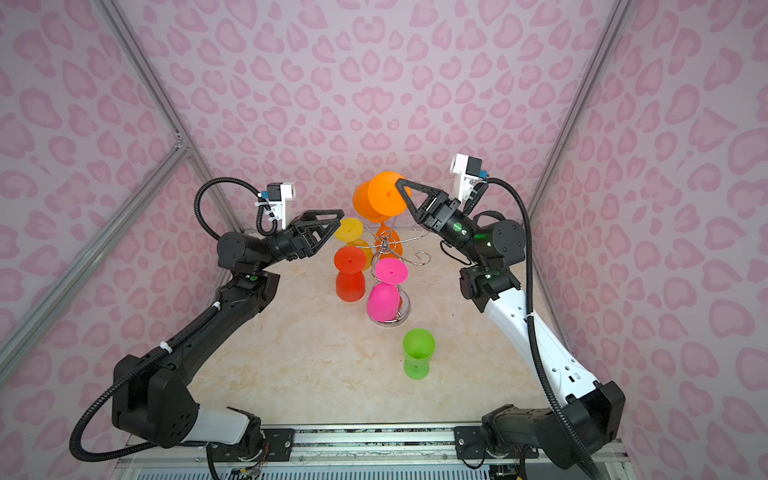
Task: Take the wine glass off the wine glass rack
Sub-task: 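Lift the orange glass off the rack with the right gripper while the left rises, then bring the orange glass to the left gripper while the left gripper grasps its bowl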
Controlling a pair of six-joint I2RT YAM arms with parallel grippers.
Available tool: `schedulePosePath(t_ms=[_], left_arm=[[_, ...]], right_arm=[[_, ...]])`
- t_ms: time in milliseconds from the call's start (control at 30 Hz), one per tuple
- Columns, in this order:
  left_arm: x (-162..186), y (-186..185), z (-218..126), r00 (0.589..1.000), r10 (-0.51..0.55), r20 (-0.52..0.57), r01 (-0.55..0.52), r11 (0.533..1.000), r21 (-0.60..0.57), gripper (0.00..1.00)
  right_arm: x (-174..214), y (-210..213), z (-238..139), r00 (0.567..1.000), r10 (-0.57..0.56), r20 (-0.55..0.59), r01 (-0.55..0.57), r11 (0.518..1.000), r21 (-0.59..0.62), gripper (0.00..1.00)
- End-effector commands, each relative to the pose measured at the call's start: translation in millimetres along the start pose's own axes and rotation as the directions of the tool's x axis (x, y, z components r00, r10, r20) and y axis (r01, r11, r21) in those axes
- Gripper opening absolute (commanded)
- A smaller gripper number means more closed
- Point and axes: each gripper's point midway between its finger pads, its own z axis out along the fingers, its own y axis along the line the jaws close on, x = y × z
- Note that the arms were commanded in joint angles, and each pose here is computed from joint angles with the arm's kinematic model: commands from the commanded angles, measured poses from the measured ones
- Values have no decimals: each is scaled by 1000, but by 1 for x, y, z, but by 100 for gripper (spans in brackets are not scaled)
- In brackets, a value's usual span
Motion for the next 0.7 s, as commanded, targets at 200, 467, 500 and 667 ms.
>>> schedulePosePath(t_ms=[200, 467, 500, 667], left_arm=[[-4, 3, 1, 999, 23, 28, -25, 999, 41, 75], [-2, 10, 2, 999, 27, 36, -29, 998, 52, 79], [-2, 10, 2, 999, 24, 37, -26, 998, 57, 79], [-3, 1, 2, 999, 18, 47, -23, 994, 111, 80]], right_arm=[[1, 22, 4, 1000, -22, 11, 23, 996, -81, 0], [12, 19, 10, 1000, 14, -14, -16, 995, -102, 0], [13, 18, 11, 1000, 24, -16, -26, 994, -109, 0], [12, 11, 13, 996, 93, -12, -94, 984, -152, 0]])
